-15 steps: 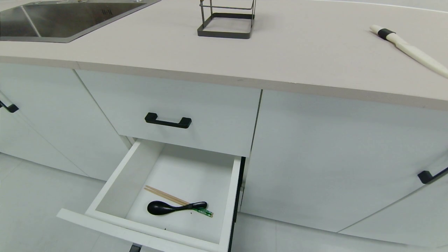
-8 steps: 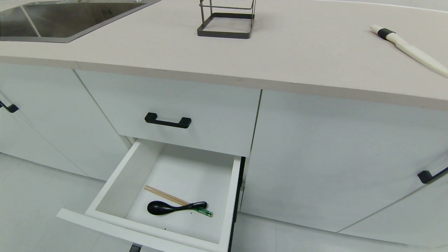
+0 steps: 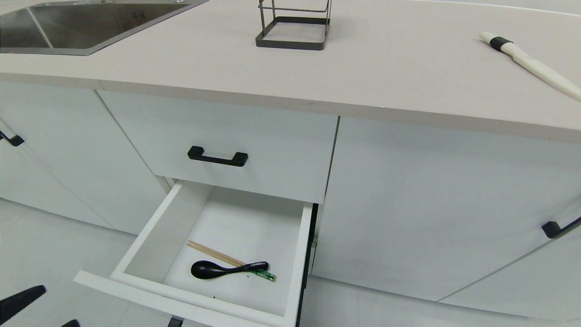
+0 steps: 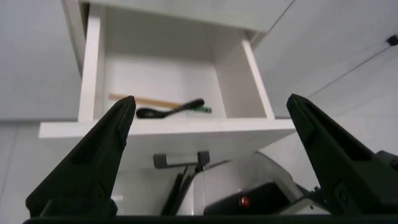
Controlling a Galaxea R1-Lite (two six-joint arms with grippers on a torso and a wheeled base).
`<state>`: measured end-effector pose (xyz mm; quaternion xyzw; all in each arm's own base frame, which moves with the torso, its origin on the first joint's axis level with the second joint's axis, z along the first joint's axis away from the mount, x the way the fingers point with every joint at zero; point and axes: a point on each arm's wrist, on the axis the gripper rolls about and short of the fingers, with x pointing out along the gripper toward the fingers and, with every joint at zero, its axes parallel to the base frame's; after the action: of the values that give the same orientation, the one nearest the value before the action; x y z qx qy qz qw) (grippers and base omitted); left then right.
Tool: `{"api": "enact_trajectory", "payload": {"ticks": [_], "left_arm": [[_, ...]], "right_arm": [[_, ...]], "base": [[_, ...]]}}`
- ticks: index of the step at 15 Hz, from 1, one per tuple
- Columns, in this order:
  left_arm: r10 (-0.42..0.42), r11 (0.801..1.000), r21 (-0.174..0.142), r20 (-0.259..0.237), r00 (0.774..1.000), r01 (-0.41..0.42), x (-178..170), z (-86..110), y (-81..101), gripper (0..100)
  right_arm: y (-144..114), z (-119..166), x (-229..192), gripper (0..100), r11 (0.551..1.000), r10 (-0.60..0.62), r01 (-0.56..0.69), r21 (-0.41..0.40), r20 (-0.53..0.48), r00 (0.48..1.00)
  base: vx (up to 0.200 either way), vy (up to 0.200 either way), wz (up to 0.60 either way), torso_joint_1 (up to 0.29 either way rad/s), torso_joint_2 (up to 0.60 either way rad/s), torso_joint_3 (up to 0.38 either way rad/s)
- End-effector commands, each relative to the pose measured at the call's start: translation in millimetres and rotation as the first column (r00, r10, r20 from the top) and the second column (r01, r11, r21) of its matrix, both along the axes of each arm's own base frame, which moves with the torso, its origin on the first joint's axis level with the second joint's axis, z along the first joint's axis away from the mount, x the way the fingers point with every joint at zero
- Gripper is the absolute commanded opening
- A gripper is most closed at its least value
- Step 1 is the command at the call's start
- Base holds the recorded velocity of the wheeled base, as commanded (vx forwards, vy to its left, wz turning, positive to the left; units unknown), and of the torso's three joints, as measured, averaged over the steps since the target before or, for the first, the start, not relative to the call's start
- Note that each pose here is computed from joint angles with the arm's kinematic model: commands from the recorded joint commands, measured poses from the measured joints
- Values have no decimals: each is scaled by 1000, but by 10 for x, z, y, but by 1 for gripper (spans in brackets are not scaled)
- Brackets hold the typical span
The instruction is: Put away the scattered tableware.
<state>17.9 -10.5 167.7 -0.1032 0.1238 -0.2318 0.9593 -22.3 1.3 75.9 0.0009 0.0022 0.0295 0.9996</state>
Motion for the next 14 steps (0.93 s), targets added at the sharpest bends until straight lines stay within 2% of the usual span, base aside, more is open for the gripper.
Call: {"api": "enact_trajectory", "payload": {"ticks": [1, 2, 3, 5, 7, 9, 11, 12, 14], "left_arm": [[-61, 998, 15, -259, 964, 67, 360, -166, -53, 100], [-84, 996, 18, -283, 955, 93, 380, -188, -71, 100], [-167, 983, 21, -339, 926, 184, 398, -230, -131, 100], [-247, 962, 17, -387, 889, 274, 353, -231, -173, 100], [-255, 958, 16, -400, 880, 285, 333, -247, -172, 100], [-292, 948, 5, -392, 873, 319, 281, -250, -170, 100], [-274, 948, 14, -465, 842, 317, 284, -347, -170, 100], [-260, 949, 29, -494, 830, 314, 302, -406, -174, 100], [-197, 948, 108, -538, 820, 299, 363, -511, -173, 100]], "right_arm": [[0, 2, 3, 100, 1000, 1, -1, 0, -3, 1000], [0, 2, 3, 100, 1000, 1, -1, 0, -3, 1000], [0, 2, 3, 100, 1000, 1, -1, 0, -3, 1000], [0, 2, 3, 100, 1000, 1, -1, 0, -3, 1000], [0, 2, 3, 100, 1000, 1, -1, 0, -3, 1000], [0, 2, 3, 100, 1000, 1, -1, 0, -3, 1000], [0, 2, 3, 100, 1000, 1, -1, 0, -3, 1000], [0, 2, 3, 100, 1000, 1, -1, 0, -3, 1000], [0, 2, 3, 100, 1000, 1, -1, 0, -3, 1000]], "base": [[0, 0, 0, 0, 0, 0], [0, 0, 0, 0, 0, 0], [0, 0, 0, 0, 0, 0], [0, 0, 0, 0, 0, 0], [0, 0, 0, 0, 0, 0], [0, 0, 0, 0, 0, 0], [0, 0, 0, 0, 0, 0], [0, 0, 0, 0, 0, 0], [0, 0, 0, 0, 0, 0]]}}
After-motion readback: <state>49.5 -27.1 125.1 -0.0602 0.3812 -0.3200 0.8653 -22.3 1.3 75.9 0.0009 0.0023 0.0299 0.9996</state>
